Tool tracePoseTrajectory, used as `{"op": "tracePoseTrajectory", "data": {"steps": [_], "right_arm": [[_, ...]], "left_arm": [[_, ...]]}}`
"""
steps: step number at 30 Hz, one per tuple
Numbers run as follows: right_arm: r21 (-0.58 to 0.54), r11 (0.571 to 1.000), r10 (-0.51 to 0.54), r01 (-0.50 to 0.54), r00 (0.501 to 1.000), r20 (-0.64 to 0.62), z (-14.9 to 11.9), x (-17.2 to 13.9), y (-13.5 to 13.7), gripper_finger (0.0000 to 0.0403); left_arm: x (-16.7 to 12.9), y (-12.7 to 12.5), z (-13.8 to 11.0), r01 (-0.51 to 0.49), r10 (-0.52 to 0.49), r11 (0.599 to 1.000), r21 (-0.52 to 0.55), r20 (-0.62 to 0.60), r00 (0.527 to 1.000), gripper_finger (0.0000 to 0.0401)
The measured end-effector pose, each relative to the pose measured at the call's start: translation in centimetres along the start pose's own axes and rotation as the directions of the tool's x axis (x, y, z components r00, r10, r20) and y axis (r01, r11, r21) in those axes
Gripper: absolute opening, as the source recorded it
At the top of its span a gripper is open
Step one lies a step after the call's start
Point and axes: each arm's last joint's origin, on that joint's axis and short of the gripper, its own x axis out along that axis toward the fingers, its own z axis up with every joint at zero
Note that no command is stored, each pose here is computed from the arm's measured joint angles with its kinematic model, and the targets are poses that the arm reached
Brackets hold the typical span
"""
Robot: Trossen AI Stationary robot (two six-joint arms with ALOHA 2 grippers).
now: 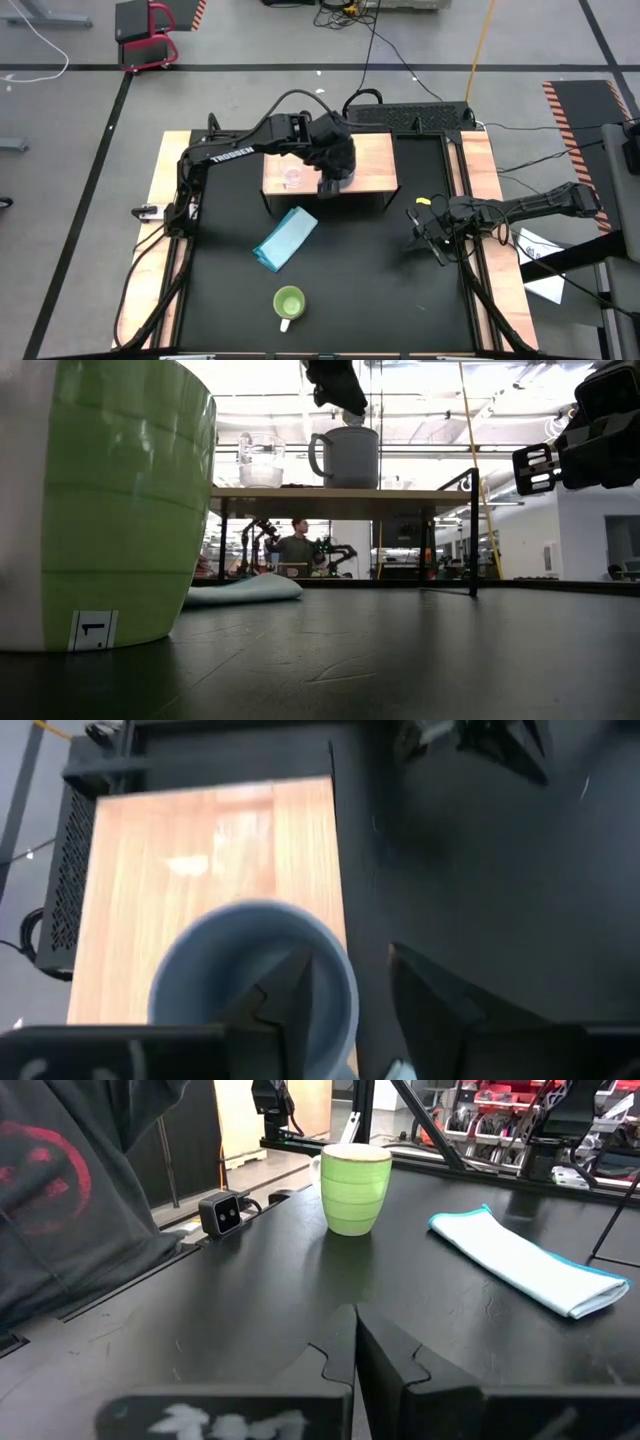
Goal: Stack small to large cups/mugs on shelf
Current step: Put the gray mug on the shelf
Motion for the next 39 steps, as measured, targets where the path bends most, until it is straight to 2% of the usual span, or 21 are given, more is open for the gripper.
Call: {"op": "tracePoseTrajectory", "data": {"steps": [4, 13, 30, 39], "right_arm": [[0.000, 1.000, 0.000, 0.000, 1.000, 0.000, 0.0, 0.0, 0.0, 0.0000], [0.008, 1.000, 0.001, -0.001, 1.000, -0.017, -0.2, 0.0, 0.0, 0.0000], [0.014, 1.000, 0.001, -0.001, 1.000, -0.008, -0.2, 0.0, 0.0, 0.0000], [0.008, 1.000, 0.000, 0.000, 1.000, 0.001, -0.1, 0.0, 0.0, 0.0000]], "left_arm": [[0.0, -0.2, -0.4, 0.008, -0.007, 1.000, 0.023, -0.041, 0.999, 0.0148], [0.0, -0.2, -0.6, 0.016, -0.014, 1.000, 0.020, -0.065, 0.998, 0.0150], [1.9, 0.2, -1.0, 0.025, -0.020, 0.999, 0.043, -0.117, 0.993, 0.0150], [1.8, 1.0, -1.0, 0.005, -0.006, 1.000, -0.008, -0.104, 0.995, 0.0149]]}}
